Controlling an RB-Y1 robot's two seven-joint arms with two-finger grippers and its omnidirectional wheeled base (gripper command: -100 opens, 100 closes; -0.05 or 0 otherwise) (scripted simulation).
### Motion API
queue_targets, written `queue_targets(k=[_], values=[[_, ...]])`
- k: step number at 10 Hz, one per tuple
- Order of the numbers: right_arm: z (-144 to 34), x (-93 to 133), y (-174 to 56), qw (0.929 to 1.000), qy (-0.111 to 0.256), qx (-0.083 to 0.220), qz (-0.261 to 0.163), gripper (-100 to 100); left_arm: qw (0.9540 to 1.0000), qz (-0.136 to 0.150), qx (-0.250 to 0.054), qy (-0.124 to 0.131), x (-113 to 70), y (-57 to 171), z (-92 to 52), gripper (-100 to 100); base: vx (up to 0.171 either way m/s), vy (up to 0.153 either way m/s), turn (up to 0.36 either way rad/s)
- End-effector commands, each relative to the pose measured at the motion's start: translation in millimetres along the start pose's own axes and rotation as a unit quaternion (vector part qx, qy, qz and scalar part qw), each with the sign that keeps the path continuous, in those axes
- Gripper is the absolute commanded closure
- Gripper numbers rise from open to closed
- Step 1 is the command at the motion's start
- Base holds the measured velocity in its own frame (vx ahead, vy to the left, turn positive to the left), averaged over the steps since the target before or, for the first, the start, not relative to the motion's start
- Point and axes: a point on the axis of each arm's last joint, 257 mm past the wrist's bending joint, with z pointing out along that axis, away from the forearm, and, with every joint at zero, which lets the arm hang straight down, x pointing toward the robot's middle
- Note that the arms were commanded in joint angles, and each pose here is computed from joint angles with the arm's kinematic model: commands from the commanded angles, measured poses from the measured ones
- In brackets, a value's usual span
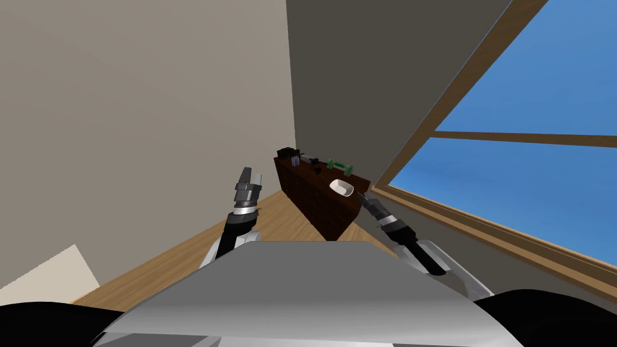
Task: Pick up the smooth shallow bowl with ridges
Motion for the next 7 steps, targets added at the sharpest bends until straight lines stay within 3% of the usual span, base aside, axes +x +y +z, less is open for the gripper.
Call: queue_targets(k=[1, 3, 4, 6, 7], values=[[-3.7, 6.0, -14.6, 0.9988, 0.027, 0.005, -0.041, -100, 1.0000, 0.000, 0.000, 0.000, 0.0, 0.0, 0.0, 0, 0.023, 0.085, 0.032], [-12.6, 17.4, -41.7, 0.9918, 0.070, 0.020, -0.105, -100, 1.0000, 0.000, 0.000, 0.000, 0.0, 0.0, 0.0, 0, 0.051, 0.146, 0.069], [-11.9, 16.8, -41.6, 0.9911, 0.073, 0.016, -0.110, -100, 1.0000, 0.000, 0.000, 0.000, 0.0, 0.0, 0.0, 0, 0.050, 0.118, 0.017], [-23.8, 27.7, -73.4, 0.9771, 0.119, 0.033, -0.174, -100, 1.0000, 0.000, 0.000, 0.000, 0.0, 0.0, 0.0, 0, 0.057, 0.117, 0.058], [-22.8, 26.7, -73.2, 0.9757, 0.123, 0.029, -0.179, -100, 1.0000, 0.000, 0.000, 0.000, 0.0, 0.0, 0.0, 0, 0.047, 0.102, 0.010]])
